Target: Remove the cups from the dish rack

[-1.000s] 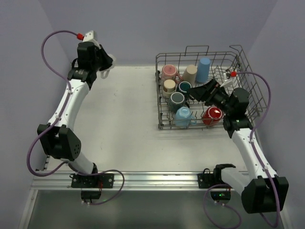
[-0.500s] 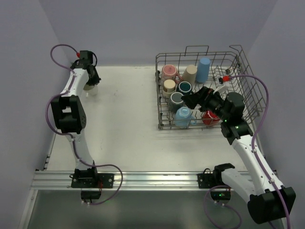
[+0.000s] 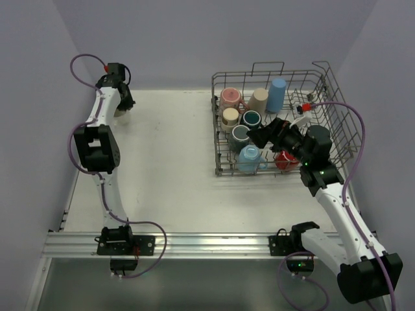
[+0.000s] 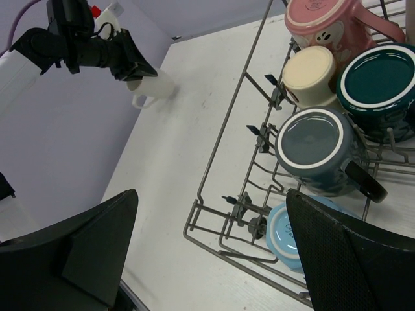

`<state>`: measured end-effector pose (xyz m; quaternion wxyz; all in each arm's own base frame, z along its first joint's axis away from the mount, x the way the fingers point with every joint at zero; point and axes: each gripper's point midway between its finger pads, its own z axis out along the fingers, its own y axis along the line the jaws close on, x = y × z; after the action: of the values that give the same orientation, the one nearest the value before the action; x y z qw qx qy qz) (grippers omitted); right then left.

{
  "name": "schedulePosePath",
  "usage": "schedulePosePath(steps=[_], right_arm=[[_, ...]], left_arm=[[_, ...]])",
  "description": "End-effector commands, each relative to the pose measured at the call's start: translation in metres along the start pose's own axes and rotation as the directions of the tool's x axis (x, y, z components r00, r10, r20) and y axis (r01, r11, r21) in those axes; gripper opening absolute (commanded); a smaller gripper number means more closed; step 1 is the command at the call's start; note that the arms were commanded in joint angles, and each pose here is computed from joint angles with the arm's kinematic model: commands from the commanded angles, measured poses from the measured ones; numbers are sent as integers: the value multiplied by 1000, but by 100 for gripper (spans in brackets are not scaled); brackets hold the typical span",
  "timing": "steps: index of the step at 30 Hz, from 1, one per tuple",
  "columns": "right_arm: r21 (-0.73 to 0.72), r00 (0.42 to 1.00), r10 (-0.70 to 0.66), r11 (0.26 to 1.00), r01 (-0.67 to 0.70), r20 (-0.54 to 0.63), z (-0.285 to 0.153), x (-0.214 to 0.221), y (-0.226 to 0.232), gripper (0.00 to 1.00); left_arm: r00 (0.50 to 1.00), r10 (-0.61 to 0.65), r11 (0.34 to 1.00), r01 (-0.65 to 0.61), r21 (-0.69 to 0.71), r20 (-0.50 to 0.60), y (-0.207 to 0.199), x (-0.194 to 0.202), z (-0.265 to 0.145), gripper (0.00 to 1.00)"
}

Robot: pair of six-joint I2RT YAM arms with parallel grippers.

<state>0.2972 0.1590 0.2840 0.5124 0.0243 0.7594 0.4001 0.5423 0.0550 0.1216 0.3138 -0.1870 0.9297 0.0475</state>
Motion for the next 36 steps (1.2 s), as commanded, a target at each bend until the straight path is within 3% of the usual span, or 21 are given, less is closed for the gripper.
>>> schedulePosePath(steps=[1, 10, 15, 17, 28, 36], right_arm=[[7, 999, -32, 999, 32, 36, 2, -12, 3, 99], [15, 998, -38, 999, 37, 43, 2, -14, 3, 99], [34, 999, -37, 999, 36, 37, 6, -14, 0, 99], [48, 998, -45, 998, 43, 33, 6, -15, -2, 99], [176, 997, -74, 982, 74, -9, 5, 7, -30, 99], [285, 984, -154, 942, 175, -93, -1, 26, -39, 99]], left_arm=[[996, 14, 1000, -13, -16, 84, 10, -32, -8, 0], [997, 34, 999, -32, -30, 72, 15, -30, 3, 3], [995, 19, 1000, -17, -17, 97, 13, -38, -4, 35], [994, 16, 1000, -14, -14, 110, 12, -41, -8, 42], [984, -15, 999, 8, 36, 176, 7, -60, -41, 56], [946, -100, 980, 40, 196, 309, -12, -90, -112, 99]])
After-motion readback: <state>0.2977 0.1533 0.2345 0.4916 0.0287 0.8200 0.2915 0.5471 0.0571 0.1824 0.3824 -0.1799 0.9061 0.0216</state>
